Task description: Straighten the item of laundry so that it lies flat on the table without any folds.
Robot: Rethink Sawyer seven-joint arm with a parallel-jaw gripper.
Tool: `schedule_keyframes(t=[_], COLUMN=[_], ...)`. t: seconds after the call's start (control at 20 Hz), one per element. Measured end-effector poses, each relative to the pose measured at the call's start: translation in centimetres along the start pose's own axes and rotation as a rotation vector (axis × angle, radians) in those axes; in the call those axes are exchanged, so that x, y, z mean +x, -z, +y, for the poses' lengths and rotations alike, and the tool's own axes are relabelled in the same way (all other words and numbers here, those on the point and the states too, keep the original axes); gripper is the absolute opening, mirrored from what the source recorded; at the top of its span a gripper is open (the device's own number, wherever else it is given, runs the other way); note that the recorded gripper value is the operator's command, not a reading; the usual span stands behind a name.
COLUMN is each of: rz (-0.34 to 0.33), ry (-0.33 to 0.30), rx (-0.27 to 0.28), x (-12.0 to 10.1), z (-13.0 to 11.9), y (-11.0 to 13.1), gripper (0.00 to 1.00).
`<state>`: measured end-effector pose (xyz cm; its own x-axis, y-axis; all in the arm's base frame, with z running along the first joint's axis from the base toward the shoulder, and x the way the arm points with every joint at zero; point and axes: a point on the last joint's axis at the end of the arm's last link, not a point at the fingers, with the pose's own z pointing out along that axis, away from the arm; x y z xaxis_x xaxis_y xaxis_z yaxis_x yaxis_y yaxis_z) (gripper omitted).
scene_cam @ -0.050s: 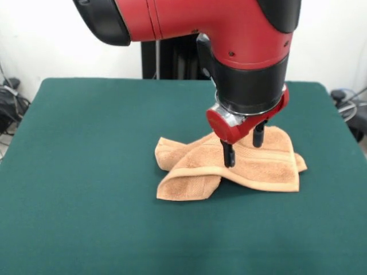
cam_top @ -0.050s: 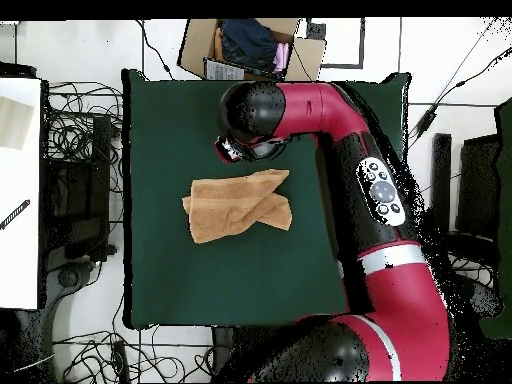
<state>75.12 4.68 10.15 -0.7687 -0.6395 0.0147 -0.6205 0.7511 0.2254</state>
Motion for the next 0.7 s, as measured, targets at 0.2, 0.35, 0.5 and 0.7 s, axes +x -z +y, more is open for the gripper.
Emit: schedule_keyframes(t=[0.2,0.35,0.5,0.7], rz=[-0.032,-0.046,-0.075,-0.121], ry=[0.012,0.018,0.027,0.038], rx=[0.029,0.041,0.069,0.115], x=[0.2,0.2,0.3,0.5], z=[0.4,0.7,1.0,1.4], y=[0.4,0.4,0.3,-0.1], gripper=[1.0,1.0,1.0,1.0])
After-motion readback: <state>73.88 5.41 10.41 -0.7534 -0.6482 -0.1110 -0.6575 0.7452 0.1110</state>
